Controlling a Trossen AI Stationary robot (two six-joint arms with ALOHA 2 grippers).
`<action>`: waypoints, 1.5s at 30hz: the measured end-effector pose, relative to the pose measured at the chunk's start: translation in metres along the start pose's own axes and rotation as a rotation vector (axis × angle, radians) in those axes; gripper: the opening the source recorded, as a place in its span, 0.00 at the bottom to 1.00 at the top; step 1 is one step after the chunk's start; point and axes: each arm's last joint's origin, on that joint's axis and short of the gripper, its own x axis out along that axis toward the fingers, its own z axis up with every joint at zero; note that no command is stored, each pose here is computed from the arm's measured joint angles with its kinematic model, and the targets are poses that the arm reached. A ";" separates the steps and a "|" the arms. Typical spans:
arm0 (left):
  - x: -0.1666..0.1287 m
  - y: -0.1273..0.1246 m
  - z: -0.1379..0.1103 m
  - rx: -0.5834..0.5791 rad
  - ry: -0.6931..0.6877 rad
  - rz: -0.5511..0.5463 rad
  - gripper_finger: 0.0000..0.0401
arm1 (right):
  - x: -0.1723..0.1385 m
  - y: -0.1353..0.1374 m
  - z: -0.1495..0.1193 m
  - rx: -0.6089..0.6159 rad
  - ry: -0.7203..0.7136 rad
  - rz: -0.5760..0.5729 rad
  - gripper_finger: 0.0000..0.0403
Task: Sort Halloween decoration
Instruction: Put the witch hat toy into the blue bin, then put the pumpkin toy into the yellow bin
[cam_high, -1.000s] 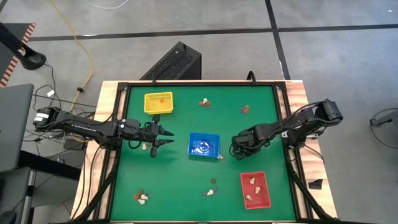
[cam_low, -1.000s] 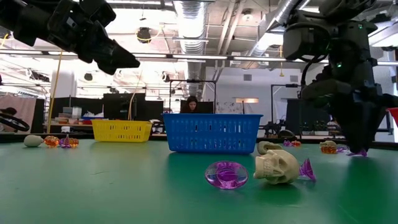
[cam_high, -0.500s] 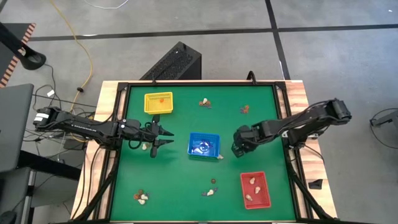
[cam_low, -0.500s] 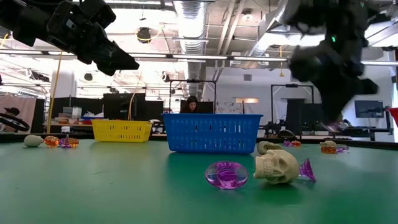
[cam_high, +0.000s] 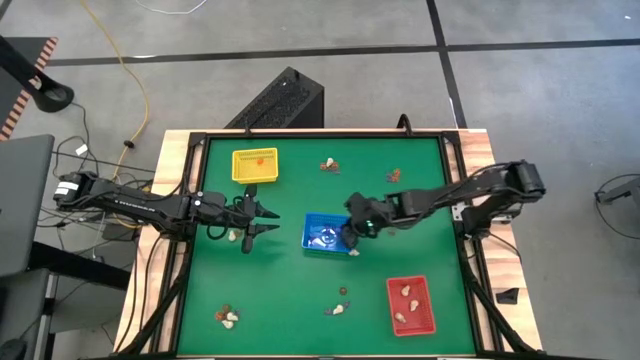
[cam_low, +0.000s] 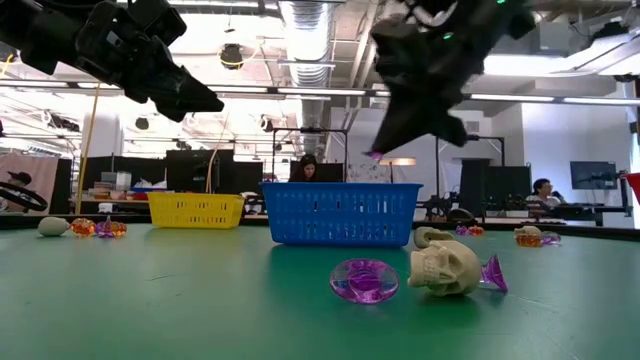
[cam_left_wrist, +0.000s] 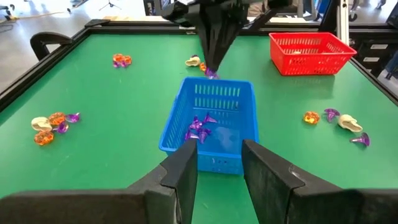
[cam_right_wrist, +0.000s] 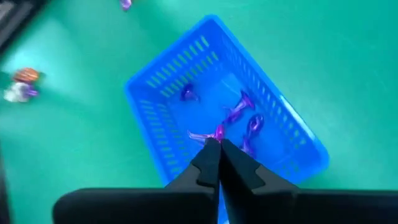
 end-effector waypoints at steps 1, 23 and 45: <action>0.000 0.000 0.000 -0.003 0.001 0.000 0.28 | 0.004 0.001 0.002 -0.015 0.011 -0.014 0.12; 0.000 0.002 -0.033 -0.110 0.345 0.059 0.28 | -0.018 0.024 0.013 -0.368 0.002 -0.054 0.21; -0.019 0.012 -0.026 -0.479 0.895 0.336 0.28 | -0.008 0.009 -0.007 -0.661 -0.083 -0.066 0.21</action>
